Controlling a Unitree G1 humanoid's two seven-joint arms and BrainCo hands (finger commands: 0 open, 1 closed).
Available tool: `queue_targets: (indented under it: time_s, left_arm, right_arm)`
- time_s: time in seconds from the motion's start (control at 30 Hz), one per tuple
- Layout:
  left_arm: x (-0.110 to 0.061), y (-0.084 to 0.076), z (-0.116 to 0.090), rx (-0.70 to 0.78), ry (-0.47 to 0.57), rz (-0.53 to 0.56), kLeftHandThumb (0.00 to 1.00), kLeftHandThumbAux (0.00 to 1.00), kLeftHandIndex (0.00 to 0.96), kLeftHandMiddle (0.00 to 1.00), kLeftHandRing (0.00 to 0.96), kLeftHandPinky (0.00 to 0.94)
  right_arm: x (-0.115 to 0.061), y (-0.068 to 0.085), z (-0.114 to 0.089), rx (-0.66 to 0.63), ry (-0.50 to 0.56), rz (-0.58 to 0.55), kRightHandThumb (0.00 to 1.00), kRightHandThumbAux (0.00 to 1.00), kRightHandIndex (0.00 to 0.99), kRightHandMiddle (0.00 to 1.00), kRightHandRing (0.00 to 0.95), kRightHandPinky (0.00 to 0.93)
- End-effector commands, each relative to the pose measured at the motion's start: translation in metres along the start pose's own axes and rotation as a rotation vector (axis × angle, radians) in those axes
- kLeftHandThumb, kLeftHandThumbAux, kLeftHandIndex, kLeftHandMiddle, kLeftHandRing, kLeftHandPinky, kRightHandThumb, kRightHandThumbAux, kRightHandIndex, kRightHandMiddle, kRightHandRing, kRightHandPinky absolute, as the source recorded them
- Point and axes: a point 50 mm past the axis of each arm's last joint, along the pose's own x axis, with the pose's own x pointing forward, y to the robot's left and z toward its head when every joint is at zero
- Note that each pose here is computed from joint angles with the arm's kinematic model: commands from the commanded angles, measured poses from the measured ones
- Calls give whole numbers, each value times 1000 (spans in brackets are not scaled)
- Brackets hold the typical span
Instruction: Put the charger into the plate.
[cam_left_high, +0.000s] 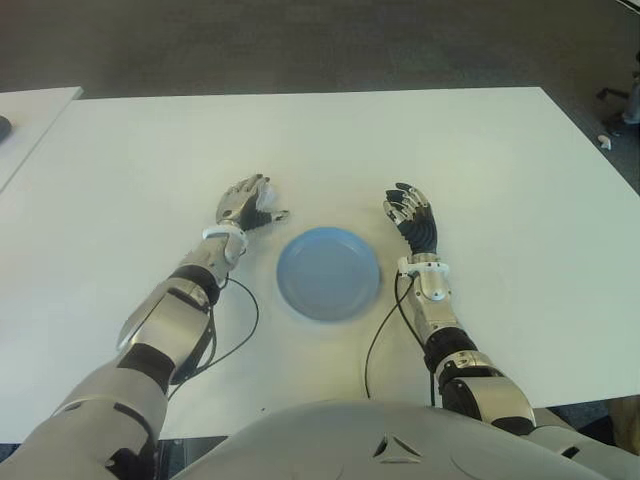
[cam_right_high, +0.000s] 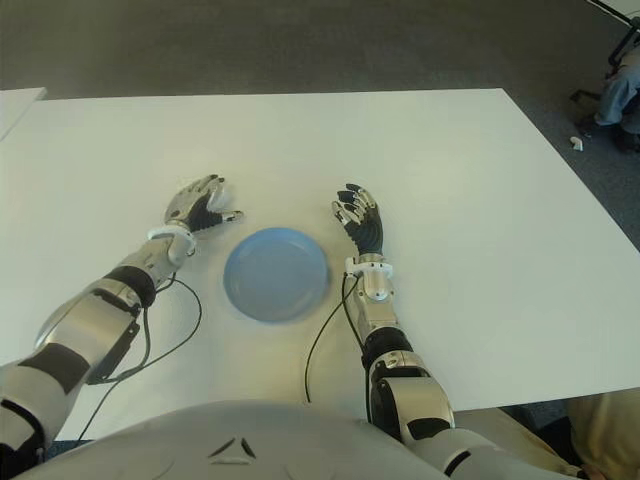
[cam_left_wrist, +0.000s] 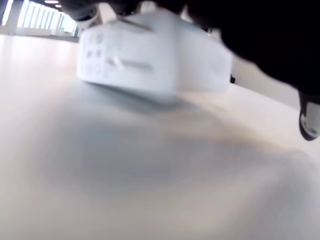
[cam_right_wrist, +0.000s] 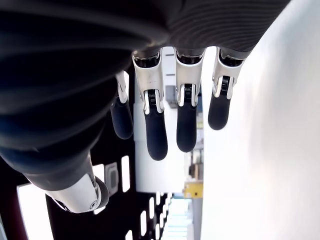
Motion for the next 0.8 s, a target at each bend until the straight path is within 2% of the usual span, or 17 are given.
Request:
queue_targets:
  time_s: [0.03,0.1,0.13,0.23,0.33,0.5,0.63,0.8]
  left_arm:
    - [-31,-32,-20,115,90,37,311,362,317,515,552,652]
    - [-34,-33,-21,160,79,68,344,359,356,576,608,718]
    - [-35,-33,-22,177,74,79,354,354,417,634,652,756]
    - [-37,-32,-21,248,43,133,356,348,531,737,741,823]
    - [-38,-30,-22,300,20,166,349,354,621,794,790,856]
    - [-39,-29,-24,335,-1,162,343,395,713,838,826,863]
    - [-40,-29,-25,331,-9,160,351,427,741,845,833,858]
    - [-42,-30,-26,307,-26,167,376,462,767,843,836,850]
  right_arm:
    - [-87,-25,-73,-5,407,-84,0,688,231,350,292,257]
    - [-88,-25,-73,-2,408,-82,0,683,230,349,291,258]
    - [-88,-25,-73,-1,409,-81,0,678,231,348,290,256]
    - [-88,-25,-73,4,407,-79,0,673,231,345,285,248]
    - [-89,-24,-73,11,401,-79,0,671,227,344,283,242]
    - [-89,-25,-73,22,401,-78,0,662,215,346,287,250]
    - [-90,-25,-73,29,406,-76,0,641,204,343,284,223]
    - [-90,-25,-73,46,405,-72,0,637,202,346,288,244]
